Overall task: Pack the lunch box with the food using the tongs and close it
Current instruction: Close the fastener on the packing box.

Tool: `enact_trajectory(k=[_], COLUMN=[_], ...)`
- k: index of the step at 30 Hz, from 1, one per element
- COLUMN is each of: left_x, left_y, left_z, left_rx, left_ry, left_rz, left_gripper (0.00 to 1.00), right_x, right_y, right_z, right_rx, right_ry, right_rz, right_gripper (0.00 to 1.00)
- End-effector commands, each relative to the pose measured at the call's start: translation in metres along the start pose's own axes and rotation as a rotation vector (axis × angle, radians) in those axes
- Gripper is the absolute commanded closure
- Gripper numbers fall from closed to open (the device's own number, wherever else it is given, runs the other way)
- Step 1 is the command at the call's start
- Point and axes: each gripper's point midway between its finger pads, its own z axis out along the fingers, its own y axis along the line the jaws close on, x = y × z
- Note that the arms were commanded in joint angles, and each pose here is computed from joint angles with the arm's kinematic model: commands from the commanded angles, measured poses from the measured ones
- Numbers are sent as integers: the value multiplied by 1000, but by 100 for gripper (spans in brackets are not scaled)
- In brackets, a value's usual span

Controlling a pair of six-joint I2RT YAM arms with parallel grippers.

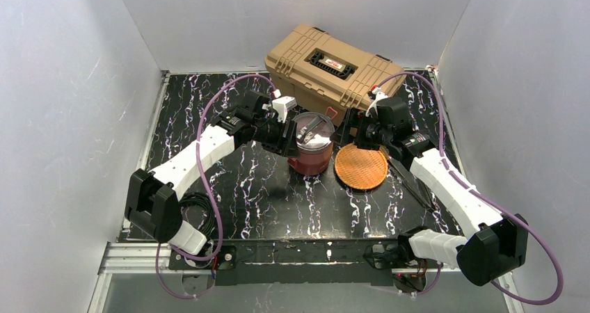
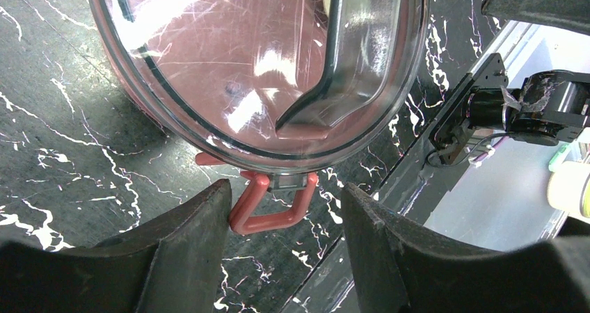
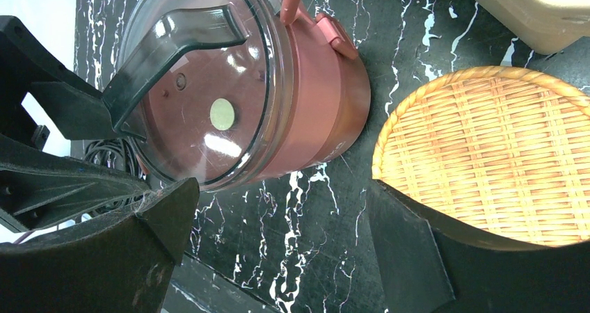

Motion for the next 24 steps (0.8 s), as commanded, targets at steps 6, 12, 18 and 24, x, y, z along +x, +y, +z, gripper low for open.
enact_trajectory(k=[6, 12, 18, 24], left_x=[-2, 0, 2, -5], left_y=[-18, -17, -13, 0], left_z=[-11, -10, -10, -22], left_rx=[49, 34, 10, -95], left_ry=[-5, 5, 16, -39], left_rz=[20, 27, 33, 45], left_gripper=[43, 43, 43, 37], right_x=[-6, -6, -7, -26], right_y=[5, 4, 6, 17], right_z=[-2, -1, -2, -15], right_rx=[-13, -12, -15, -31], right_ry=[-22, -17, -22, -98], right_rz=[-25, -25, -26, 6], right_gripper=[2, 2, 2, 2])
